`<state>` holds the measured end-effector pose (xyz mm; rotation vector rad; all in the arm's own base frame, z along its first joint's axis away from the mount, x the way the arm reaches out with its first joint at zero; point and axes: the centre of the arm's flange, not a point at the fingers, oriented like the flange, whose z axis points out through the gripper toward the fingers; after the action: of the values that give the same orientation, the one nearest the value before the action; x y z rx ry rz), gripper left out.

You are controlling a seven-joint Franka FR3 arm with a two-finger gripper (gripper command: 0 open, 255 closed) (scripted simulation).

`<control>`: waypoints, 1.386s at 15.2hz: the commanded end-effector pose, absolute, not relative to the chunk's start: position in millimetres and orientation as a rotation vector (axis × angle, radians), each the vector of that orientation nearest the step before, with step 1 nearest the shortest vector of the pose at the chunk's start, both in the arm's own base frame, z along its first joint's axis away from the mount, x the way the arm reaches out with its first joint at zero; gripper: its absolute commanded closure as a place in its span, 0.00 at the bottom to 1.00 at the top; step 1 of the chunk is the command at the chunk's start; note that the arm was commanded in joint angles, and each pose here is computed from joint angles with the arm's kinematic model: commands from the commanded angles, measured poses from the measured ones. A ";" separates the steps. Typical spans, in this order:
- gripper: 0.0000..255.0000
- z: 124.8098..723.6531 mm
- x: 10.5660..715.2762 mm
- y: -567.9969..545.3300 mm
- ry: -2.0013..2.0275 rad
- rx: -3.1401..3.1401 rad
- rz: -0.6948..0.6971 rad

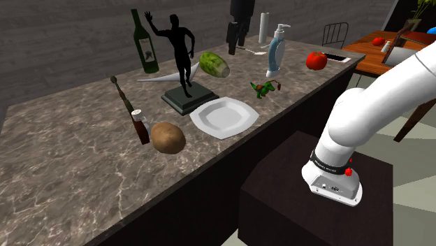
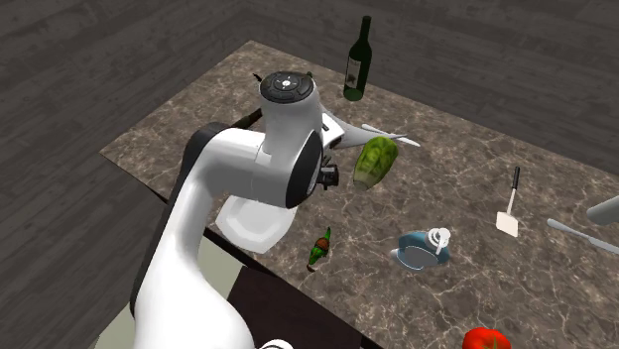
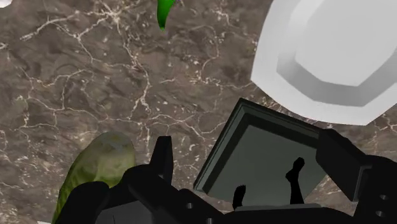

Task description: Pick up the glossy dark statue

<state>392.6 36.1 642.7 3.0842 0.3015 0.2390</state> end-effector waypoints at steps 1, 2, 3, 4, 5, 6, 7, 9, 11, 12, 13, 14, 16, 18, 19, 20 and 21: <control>0.00 652.4 409.6 44.0 0.338 3.083 0.275; 0.00 658.2 418.6 48.2 0.356 3.082 0.293; 0.00 664.2 427.4 52.4 0.373 3.080 0.310; 0.00 670.2 436.1 56.7 0.391 3.079 0.328; 0.00 676.4 444.7 61.1 0.409 3.077 0.346; 0.00 682.7 453.2 65.6 0.426 3.075 0.363; 0.00 689.0 461.6 70.2 0.444 3.073 0.381; 0.00 702.1 478.0 79.6 0.479 3.068 0.416; 0.00 715.5 493.8 89.3 0.515 3.063 0.451; 0.00 722.4 501.5 94.2 0.532 3.060 0.469; 0.00 729.4 509.1 99.2 0.550 3.056 0.486; 0.00 736.4 516.6 104.3 0.567 3.053 0.504; 0.00 750.8 531.1 114.7 0.603 3.045 0.539; 0.00 765.6 545.1 125.4 0.638 3.037 0.574; 0.00 770.1 549.2 128.7 0.649 3.034 0.585; 0.00 764.9 549.2 128.7 0.649 3.034 0.585; 0.00 759.5 549.2 128.6 0.649 3.034 0.585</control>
<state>548.7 127.0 762.1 3.0350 0.6450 0.5804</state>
